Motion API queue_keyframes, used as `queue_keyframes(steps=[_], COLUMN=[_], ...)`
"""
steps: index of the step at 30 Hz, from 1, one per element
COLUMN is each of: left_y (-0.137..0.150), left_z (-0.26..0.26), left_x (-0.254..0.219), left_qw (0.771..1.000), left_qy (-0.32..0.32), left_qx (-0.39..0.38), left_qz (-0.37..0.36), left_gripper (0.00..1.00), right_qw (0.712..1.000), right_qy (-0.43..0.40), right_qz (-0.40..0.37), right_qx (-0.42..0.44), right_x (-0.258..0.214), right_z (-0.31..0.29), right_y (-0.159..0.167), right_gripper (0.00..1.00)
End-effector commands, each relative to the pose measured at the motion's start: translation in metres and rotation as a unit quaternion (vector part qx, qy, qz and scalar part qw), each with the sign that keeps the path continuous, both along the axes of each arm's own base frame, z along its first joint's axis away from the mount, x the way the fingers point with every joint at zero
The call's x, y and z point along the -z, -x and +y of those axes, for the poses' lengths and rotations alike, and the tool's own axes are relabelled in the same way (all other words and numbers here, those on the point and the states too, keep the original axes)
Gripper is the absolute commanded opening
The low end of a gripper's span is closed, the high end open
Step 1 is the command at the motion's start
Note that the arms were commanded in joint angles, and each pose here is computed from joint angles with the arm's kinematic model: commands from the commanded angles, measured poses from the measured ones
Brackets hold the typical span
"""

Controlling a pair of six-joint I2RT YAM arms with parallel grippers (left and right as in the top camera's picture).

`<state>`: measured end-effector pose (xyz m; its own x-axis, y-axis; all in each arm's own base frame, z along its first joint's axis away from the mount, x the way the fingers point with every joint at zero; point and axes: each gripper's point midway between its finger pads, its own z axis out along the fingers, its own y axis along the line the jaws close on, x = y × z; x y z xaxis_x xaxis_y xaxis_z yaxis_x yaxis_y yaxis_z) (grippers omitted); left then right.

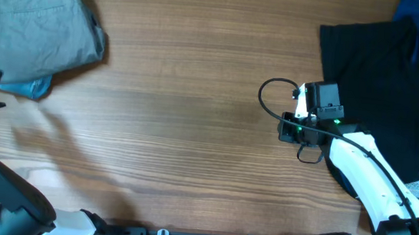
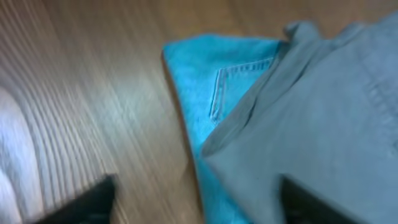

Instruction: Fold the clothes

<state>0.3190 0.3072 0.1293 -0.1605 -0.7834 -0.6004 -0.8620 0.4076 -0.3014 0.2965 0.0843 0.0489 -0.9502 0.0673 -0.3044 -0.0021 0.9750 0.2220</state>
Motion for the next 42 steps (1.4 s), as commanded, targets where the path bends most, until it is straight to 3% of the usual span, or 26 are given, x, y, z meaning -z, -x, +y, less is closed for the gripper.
queue_keyframes(steps=[1,2,4,5,6,7,9,10,11,12,20,21,23,26,28,31,34,38,42], left_y=[0.002,0.006,0.009,0.010,0.010,0.010,0.010,0.013,0.013,0.013,0.009,0.005,-0.010,-0.036,-0.054,-0.084,-0.098,-0.092,-0.052], left_z=[0.008,0.010,0.011,0.013,0.014,0.014,0.014,0.015,0.015,0.016,0.006,0.002,-0.016,-0.051,-0.080,-0.147,-0.212,-0.299,-0.349], left_x=[-0.014,-0.013,-0.011,-0.012,-0.013,-0.013,-0.013,-0.012,-0.012,-0.012,-0.008,-0.009,-0.010,-0.012,-0.010,-0.008,-0.003,0.011,0.034], left_qw=[1.000,1.000,1.000,1.000,1.000,1.000,1.000,1.000,1.000,0.999,0.999,0.999,0.996,0.990,0.985,0.967,0.944,0.910,0.879], left_qy=[-0.014,-0.012,-0.009,-0.009,-0.011,-0.011,-0.012,-0.010,-0.006,0.001,0.029,0.037,0.062,0.076,0.073,0.073,0.080,0.089,0.091], left_qx=[0.007,0.002,-0.002,-0.005,-0.006,-0.006,-0.007,-0.010,-0.016,-0.027,-0.020,-0.010,0.030,0.101,0.149,0.242,0.320,0.404,0.448], left_qz=[-0.013,-0.010,-0.007,-0.009,-0.010,-0.010,-0.010,-0.008,-0.011,-0.019,-0.030,-0.037,-0.060,-0.068,-0.057,-0.040,-0.019,0.035,0.137], left_gripper=[0.80,0.04,0.04,0.49,1.00,1.00,0.04,0.04,0.29,0.99,1.00,1.00,1.00,1.00,1.00,1.00,1.00,1.00,1.00], right_qw=[1.000,1.000,1.000,1.000,1.000,1.000,1.000,1.000,1.000,1.000,1.000,1.000,1.000,1.000,0.999,0.999,0.998,0.996,0.997], right_qy=[0.011,0.011,0.011,0.011,0.011,0.011,0.011,0.011,0.011,0.011,0.010,0.009,0.004,-0.013,-0.026,-0.032,-0.043,-0.069,-0.062], right_qz=[-0.009,-0.009,-0.009,-0.009,-0.009,-0.009,-0.010,-0.010,-0.009,-0.009,-0.011,-0.013,-0.016,-0.021,-0.029,-0.036,-0.040,-0.049,-0.047], right_qx=[-0.005,-0.005,-0.005,-0.005,-0.005,-0.005,-0.005,-0.005,-0.005,-0.005,-0.004,-0.004,-0.002,0.012,0.011,0.009,0.012,0.017,0.018], right_x=[-0.004,-0.004,-0.004,-0.004,-0.004,-0.004,-0.004,-0.004,-0.004,-0.004,-0.004,-0.005,-0.006,-0.008,-0.011,-0.013,-0.015,-0.024,-0.039], right_z=[-0.003,-0.003,-0.003,-0.003,-0.003,-0.003,-0.003,-0.003,-0.003,-0.003,-0.003,-0.003,-0.001,0.003,0.008,0.009,0.008,0.000,-0.022], right_y=[-0.002,-0.002,-0.002,-0.002,-0.002,-0.002,-0.002,-0.002,-0.002,-0.002,-0.003,-0.004,-0.005,-0.009,-0.013,-0.016,-0.019,-0.028,-0.033], right_gripper=[0.34,0.34,0.34,0.34,0.34,0.34,0.34,0.34,0.34,0.34,0.34,0.38,0.51,0.57,0.67,0.75,0.77,0.77,0.78])
